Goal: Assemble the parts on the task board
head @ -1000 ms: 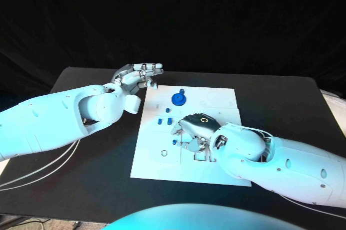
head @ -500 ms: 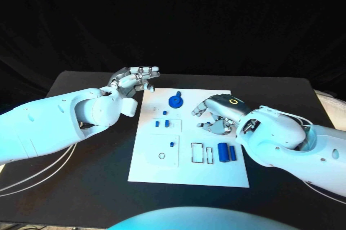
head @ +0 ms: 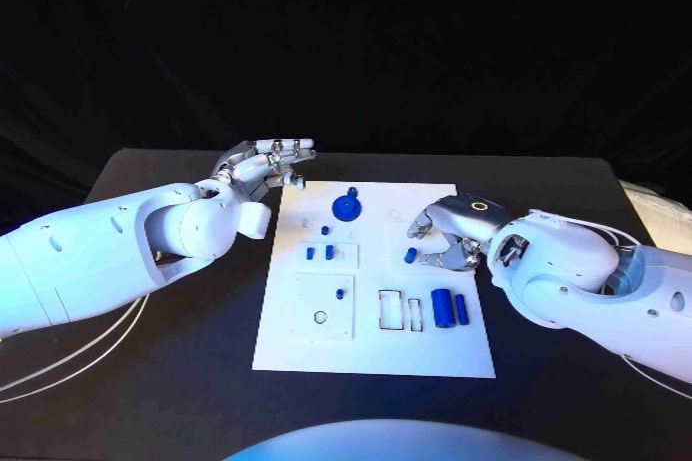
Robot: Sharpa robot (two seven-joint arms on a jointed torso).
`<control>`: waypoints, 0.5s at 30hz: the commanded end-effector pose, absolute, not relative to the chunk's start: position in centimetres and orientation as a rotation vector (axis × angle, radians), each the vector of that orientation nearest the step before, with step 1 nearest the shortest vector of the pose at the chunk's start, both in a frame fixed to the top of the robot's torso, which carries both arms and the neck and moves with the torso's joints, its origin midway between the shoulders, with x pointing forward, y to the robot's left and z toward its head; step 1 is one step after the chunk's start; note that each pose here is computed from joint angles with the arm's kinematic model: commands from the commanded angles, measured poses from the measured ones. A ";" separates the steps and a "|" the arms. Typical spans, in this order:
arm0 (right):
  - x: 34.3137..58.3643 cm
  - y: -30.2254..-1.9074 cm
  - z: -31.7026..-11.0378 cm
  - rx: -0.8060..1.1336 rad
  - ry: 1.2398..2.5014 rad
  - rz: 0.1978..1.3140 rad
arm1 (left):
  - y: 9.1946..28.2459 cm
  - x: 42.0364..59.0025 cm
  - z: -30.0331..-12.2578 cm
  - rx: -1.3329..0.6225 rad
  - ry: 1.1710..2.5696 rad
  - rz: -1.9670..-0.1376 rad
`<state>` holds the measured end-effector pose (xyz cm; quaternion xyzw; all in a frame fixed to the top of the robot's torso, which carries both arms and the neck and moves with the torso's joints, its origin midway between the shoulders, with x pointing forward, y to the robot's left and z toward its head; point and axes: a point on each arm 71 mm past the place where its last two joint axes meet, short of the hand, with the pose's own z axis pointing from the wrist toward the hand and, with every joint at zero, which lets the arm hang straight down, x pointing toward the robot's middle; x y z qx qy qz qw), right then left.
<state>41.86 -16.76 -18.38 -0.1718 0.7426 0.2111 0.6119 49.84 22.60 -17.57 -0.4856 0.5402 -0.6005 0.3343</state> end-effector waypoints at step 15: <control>41.5 -15.3 -19.6 -0.444 1.748 0.545 | 22.4 49.8 -17.5 -1.254 1.426 -1.593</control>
